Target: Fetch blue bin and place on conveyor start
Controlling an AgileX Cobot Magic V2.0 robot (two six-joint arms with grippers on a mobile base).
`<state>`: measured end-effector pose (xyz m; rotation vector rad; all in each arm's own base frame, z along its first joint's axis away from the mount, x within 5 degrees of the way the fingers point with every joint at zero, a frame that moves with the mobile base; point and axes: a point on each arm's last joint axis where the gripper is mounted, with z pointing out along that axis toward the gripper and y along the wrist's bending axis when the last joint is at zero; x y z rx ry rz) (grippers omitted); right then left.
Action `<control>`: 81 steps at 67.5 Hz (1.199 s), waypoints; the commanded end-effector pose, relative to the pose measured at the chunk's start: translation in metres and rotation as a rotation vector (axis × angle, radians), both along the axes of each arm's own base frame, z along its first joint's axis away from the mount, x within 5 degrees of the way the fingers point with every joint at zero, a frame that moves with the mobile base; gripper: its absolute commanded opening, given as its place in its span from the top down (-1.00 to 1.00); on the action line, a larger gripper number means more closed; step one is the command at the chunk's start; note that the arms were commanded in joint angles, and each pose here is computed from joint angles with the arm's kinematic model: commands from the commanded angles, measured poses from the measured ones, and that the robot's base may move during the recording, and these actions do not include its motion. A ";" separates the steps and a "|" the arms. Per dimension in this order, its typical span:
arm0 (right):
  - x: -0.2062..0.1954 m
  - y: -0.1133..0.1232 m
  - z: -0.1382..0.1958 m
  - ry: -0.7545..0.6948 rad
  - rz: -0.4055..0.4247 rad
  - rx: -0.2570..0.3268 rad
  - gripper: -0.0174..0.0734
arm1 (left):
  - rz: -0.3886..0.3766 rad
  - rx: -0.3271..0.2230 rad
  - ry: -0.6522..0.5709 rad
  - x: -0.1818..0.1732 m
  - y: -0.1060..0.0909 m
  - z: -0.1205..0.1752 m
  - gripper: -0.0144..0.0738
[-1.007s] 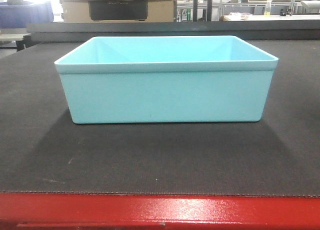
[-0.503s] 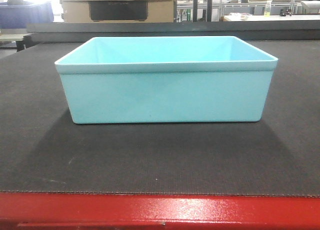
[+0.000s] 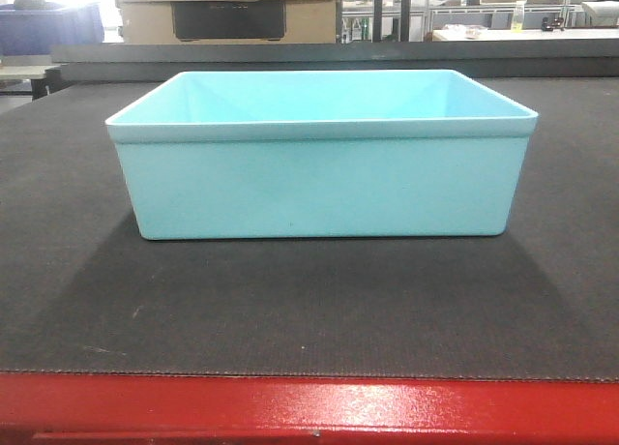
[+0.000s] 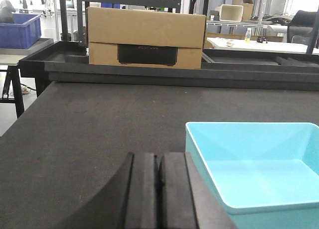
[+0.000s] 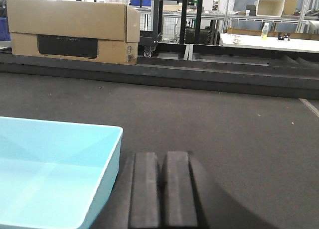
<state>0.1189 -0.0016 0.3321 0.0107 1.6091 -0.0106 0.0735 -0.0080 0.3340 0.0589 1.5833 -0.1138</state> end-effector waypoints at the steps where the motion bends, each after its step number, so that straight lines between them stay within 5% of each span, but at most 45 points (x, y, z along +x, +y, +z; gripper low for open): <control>1: -0.001 0.000 0.003 -0.035 -0.002 -0.018 0.97 | 0.006 0.000 -0.025 -0.001 0.001 0.002 0.92; 23: -0.001 0.000 0.003 -0.035 -0.002 -0.018 0.97 | 0.090 0.009 -0.090 -0.015 0.007 -0.018 0.92; 43: -0.001 0.000 0.003 -0.035 -0.002 -0.018 0.97 | 0.158 0.011 -0.100 -0.017 0.011 -0.121 0.92; 45: -0.001 0.000 0.003 -0.035 -0.002 -0.018 0.97 | 0.159 0.009 -0.147 -0.018 0.011 -0.117 0.92; 50: -0.002 0.000 0.003 -0.042 -0.002 -0.018 0.97 | 0.156 0.015 -0.026 -0.017 0.011 -0.127 0.92; 81: -0.002 0.000 0.004 -0.046 -0.002 -0.018 0.97 | 0.156 0.014 -0.042 -0.017 0.011 -0.126 0.92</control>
